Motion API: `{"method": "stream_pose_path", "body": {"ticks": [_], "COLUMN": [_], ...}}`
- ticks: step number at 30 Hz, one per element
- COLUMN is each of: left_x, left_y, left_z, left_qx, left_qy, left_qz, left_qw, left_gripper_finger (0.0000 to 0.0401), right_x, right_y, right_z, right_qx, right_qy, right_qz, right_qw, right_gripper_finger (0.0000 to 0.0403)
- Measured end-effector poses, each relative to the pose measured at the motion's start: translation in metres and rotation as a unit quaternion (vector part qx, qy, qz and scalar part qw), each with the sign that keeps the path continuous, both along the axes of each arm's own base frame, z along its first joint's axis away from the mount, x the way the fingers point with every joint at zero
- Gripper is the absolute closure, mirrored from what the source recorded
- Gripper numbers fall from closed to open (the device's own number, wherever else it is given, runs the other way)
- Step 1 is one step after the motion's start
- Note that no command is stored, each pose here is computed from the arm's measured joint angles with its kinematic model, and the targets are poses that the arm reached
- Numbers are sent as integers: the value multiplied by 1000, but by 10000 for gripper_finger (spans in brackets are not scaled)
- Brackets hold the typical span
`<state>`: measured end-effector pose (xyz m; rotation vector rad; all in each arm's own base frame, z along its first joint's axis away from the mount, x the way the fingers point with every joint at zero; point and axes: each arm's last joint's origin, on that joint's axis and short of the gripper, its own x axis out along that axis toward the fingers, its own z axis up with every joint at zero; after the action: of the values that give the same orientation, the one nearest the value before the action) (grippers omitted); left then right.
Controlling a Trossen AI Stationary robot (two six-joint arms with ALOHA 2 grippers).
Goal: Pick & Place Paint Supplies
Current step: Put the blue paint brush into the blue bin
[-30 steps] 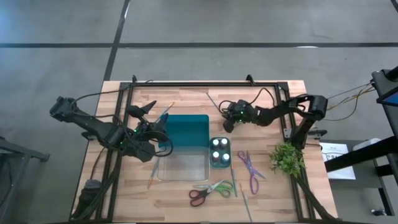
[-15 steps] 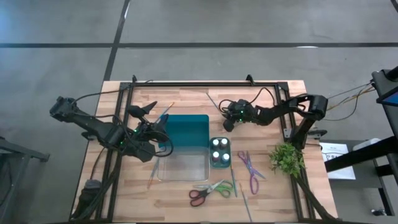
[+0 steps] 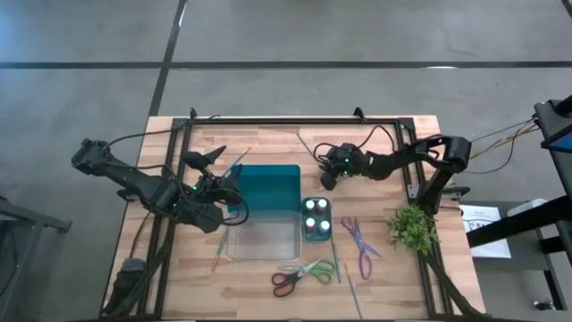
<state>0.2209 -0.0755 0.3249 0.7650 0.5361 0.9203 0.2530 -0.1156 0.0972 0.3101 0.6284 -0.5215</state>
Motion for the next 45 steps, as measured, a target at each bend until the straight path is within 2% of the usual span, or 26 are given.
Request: {"method": "stream_pose_path", "body": {"ticks": [12, 18, 21, 24, 27, 34, 40, 45], "left_x": [0, 0, 0, 0, 0, 0, 0, 1], "left_y": [0, 0, 0, 0, 0, 0, -1, -1], "left_z": [0, -1, -1, -1, -1, -1, -1, -1], "left_qx": [0, -5, -7, -7, -7, -7, -13, -17], "left_qy": [1, 5, 7, 7, 7, 7, 8, 10], "left_qz": [-1, -7, -9, -9, -9, -9, -14, -18], "left_qw": [1000, 1000, 1000, 1000, 1000, 1000, 1000, 1000], "left_gripper_finger": [48, 48, 48, 48, 48, 48, 48, 48], "right_x": [21, 18, 17, 17, 16, 13, -4, -16], "right_y": [-12, -16, -16, -16, -16, -8, 1, 8], "right_z": [-18, -22, -21, -21, -22, -10, 7, 20], "right_qx": [17, 34, 39, 39, 38, 23, 10, -9], "right_qy": [25, 28, 29, 32, 34, 37, 40, 12], "right_qz": [-7, -13, -16, -17, -20, -9, -12, -23], "right_qw": [1000, 999, 999, 999, 999, 999, 999, 1000], "right_gripper_finger": [320, 322, 340, 382, 392, 394, 395, 395]}}
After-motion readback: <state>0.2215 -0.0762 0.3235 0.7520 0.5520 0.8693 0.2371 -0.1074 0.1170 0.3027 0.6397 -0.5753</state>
